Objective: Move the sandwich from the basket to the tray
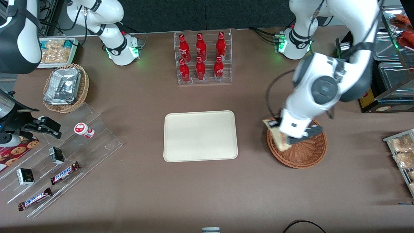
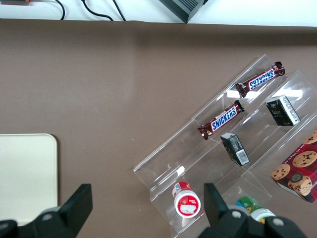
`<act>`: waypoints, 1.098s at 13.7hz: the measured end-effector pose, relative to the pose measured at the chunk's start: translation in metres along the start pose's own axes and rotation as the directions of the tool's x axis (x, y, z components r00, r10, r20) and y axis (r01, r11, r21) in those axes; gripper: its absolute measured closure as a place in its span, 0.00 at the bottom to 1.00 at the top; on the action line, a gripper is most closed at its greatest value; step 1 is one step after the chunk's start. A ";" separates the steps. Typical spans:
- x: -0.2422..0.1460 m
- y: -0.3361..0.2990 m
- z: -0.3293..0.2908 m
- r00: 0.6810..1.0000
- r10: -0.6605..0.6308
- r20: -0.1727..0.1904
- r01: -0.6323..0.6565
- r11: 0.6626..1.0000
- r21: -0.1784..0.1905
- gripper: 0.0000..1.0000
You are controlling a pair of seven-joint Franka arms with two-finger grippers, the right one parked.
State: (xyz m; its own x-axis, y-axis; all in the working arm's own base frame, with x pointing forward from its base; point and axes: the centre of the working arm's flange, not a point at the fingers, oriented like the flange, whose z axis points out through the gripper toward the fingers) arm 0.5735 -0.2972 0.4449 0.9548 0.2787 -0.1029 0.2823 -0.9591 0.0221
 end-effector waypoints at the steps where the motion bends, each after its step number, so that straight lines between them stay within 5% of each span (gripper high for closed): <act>1: -0.022 0.034 0.003 0.999 0.036 -0.001 -0.036 0.999 -0.009 0.81; 4: -0.083 0.136 0.040 0.995 0.103 -0.009 -0.103 0.994 -0.045 0.81; 7: -0.112 0.194 0.113 0.980 0.190 -0.065 -0.191 0.981 -0.016 0.81; 10: -0.121 0.217 0.185 0.974 0.201 -0.102 -0.202 0.979 -0.004 0.81; 15: -0.108 0.224 0.228 0.978 0.184 -0.099 -0.184 0.983 0.008 0.84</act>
State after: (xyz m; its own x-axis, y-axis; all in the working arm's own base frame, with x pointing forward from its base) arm 0.5124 -0.5535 0.2346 0.9949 0.1013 0.0019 0.1012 -0.9943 0.0328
